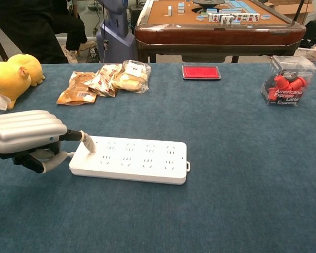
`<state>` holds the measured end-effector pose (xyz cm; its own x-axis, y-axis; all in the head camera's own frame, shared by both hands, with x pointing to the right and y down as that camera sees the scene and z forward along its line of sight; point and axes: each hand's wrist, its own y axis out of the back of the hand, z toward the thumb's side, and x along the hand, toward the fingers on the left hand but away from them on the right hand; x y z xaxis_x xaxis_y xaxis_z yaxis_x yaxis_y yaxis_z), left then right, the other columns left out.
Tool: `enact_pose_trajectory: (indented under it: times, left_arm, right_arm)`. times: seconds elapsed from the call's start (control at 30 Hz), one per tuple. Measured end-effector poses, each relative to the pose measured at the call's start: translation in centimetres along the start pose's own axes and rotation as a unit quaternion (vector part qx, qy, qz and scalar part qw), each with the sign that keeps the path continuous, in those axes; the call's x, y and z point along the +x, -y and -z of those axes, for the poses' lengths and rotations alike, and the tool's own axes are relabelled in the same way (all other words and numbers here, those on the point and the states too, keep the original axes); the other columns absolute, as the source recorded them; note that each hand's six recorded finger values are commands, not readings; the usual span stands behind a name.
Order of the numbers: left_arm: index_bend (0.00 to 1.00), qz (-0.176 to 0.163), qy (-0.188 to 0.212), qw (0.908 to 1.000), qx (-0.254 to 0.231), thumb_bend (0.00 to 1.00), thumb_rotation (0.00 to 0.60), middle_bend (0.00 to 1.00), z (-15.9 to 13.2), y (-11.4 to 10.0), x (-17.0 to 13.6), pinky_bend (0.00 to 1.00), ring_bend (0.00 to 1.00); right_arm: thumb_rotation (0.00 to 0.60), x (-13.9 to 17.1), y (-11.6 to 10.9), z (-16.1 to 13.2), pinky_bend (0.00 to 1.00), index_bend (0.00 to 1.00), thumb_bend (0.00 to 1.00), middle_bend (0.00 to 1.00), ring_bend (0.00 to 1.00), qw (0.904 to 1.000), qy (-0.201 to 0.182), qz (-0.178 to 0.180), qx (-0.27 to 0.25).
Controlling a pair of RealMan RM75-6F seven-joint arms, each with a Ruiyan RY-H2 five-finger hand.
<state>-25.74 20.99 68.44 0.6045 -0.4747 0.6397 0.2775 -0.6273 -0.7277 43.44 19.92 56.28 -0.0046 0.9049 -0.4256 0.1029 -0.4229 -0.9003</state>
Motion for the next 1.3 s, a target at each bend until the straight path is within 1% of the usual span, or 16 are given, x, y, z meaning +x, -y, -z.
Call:
enact_pose_trajectory:
  times: [0.27,0.37,0.57,0.67,0.77,0.87,0.97,1.07,1.17,1.27,1.3]
  left_arm:
    - [0.3,0.006,0.001,0.9999,0.015,0.68,0.6,1.0,-0.2,0.3,0.1,1.0,0.99]
    - [0.3,0.004,0.0,0.9999,0.011,0.68,0.6,1.0,-0.3,0.2,0.1,1.0,0.99]
    - [0.28,-0.026,-0.014,0.9995,-0.009,0.68,0.6,1.0,0.3,-1.4,-0.7,1.0,0.98]
    - [0.26,-0.047,-0.029,0.9981,-0.026,0.68,0.6,1.0,1.0,-2.4,-1.6,1.0,0.95]
    - [0.26,-0.071,-0.047,0.9955,-0.042,0.67,0.6,0.97,1.8,-3.3,-2.7,1.0,0.91]
    - [0.25,-0.098,-0.072,0.9909,-0.056,0.67,0.6,0.93,2.9,-4.0,-4.2,1.0,0.86]
    - [0.25,-0.125,-0.107,0.9837,-0.071,0.66,0.6,0.88,4.1,-4.6,-6.1,1.0,0.8]
    - [0.25,-0.15,-0.144,0.9749,-0.081,0.66,0.6,0.86,5.3,-4.9,-8.1,1.0,0.78]
    - [0.26,-0.172,-0.18,0.9651,-0.082,0.66,0.6,0.85,6.3,-5.0,-10.1,1.0,0.76]
    - [0.26,-0.19,-0.223,0.9531,-0.077,0.66,0.6,0.85,7.2,-4.9,-12.4,1.0,0.75]
    - [0.26,-0.197,-0.241,0.9472,-0.077,0.66,0.6,0.84,7.6,-4.9,-13.3,1.0,0.75]
  right_arm:
    - [0.6,0.1,0.0,0.2,0.48,0.37,0.23,0.3,0.34,1.0,0.001,0.0,-0.001]
    - [0.6,0.1,0.1,0.2,0.48,0.37,0.23,0.3,0.34,1.0,0.002,0.0,-0.003]
    - [0.6,0.1,0.0,0.3,0.48,0.37,0.23,0.3,0.34,1.0,0.002,0.002,-0.005]
    - [0.6,0.1,0.0,0.3,0.48,0.37,0.23,0.3,0.34,1.0,0.001,0.002,-0.005]
    - [0.6,0.1,0.1,0.3,0.48,0.37,0.23,0.3,0.34,1.0,0.0,0.002,-0.006]
    - [0.6,0.1,0.1,0.2,0.48,0.37,0.23,0.3,0.34,1.0,-0.002,0.002,-0.007]
    - [0.6,0.1,0.1,0.2,0.48,0.37,0.23,0.3,0.34,1.0,-0.004,0.002,-0.008]
    - [0.6,0.1,0.1,0.1,0.48,0.37,0.24,0.3,0.34,0.9999,-0.007,0.002,-0.009]
    - [0.6,0.2,0.0,0.0,0.48,0.37,0.23,0.3,0.34,0.9999,-0.011,0.002,-0.01]
    - [0.6,0.2,0.0,0.0,0.48,0.37,0.23,0.3,0.34,0.9998,-0.014,0.003,-0.012]
    - [0.6,0.3,0.0,0.0,0.48,0.37,0.23,0.3,0.34,0.9998,-0.015,0.004,-0.013]
